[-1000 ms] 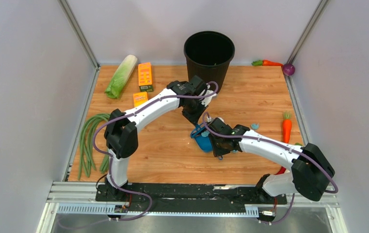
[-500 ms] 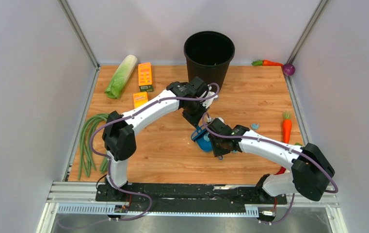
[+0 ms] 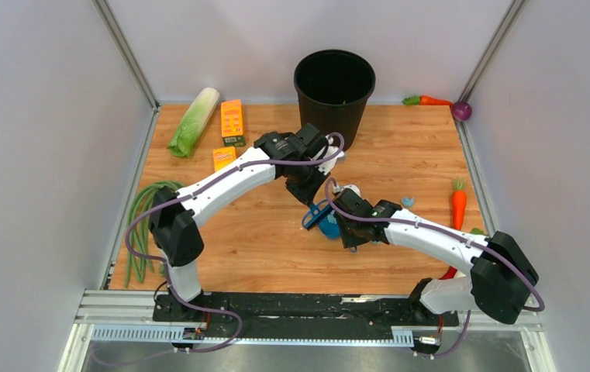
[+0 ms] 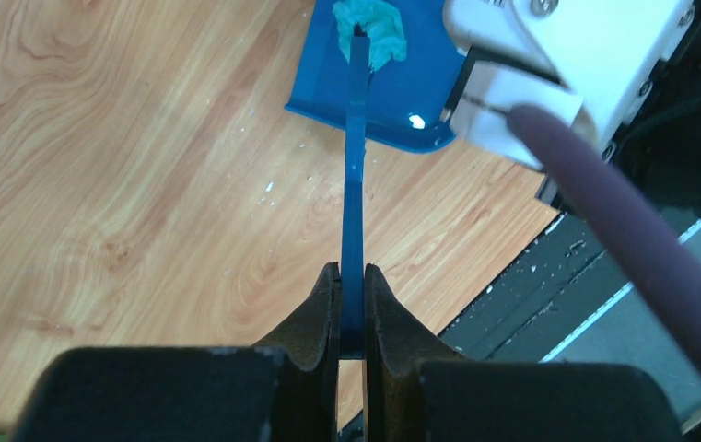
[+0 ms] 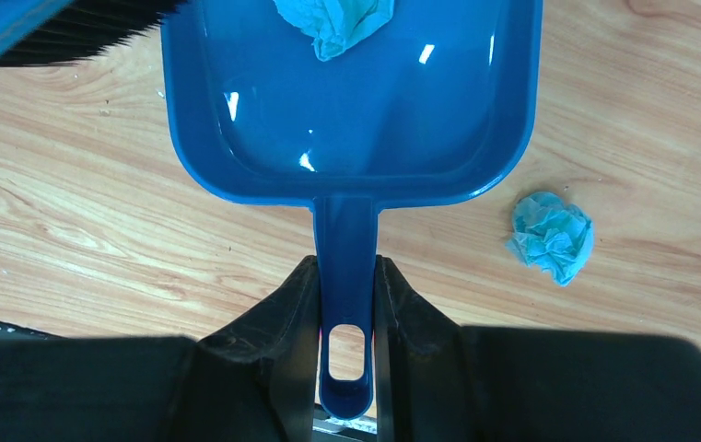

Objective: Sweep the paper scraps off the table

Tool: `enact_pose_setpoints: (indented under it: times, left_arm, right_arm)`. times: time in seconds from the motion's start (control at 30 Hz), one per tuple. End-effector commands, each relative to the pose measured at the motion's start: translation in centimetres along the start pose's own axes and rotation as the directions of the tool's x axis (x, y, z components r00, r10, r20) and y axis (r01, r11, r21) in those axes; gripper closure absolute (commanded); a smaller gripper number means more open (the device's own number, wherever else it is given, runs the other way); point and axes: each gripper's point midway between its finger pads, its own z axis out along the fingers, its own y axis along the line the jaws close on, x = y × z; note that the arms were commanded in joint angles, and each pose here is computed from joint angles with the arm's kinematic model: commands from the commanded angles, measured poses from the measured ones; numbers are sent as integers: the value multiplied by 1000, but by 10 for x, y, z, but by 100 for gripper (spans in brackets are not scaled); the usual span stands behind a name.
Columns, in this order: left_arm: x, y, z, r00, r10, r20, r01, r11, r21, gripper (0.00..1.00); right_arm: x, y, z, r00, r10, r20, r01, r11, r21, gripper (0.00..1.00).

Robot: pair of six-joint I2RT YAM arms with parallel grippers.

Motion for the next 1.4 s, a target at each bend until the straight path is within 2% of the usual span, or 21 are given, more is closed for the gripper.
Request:
enact_pose_setpoints:
  times: [0.0,0.1,0.3,0.47,0.63,0.83,1.37]
  left_arm:
    - [2,-1,-29,999,-10,39,11,999,-43,100]
    - [1,14,-41,998,-19,66,28,990,-136,100]
    - [-5,14,-65,990,-46,130,68,983,-170,100]
    - [-4,32,-80,972,-107,211,164,947,-275,100]
    - [5,44,-102,943,-152,295,251,909,-334,100]
    - [20,57,-117,929,-183,323,306,870,-387,100]
    - [59,56,-124,890,-268,370,400,847,-350,100]
  right_arm:
    - [-16,-1,-7,996,26,81,-27,1000,7,100]
    - [-19,-1,-10,995,24,94,-25,1000,3,100]
    - [-26,-1,-15,992,24,123,-24,1000,3,100]
    - [-38,0,-24,987,23,161,-24,1000,1,100]
    - [-60,7,-43,977,23,213,-19,1000,-20,100]
    - [-93,15,-68,963,20,270,-15,1000,-21,100]
    - [-176,47,-121,921,18,389,6,998,-62,100]
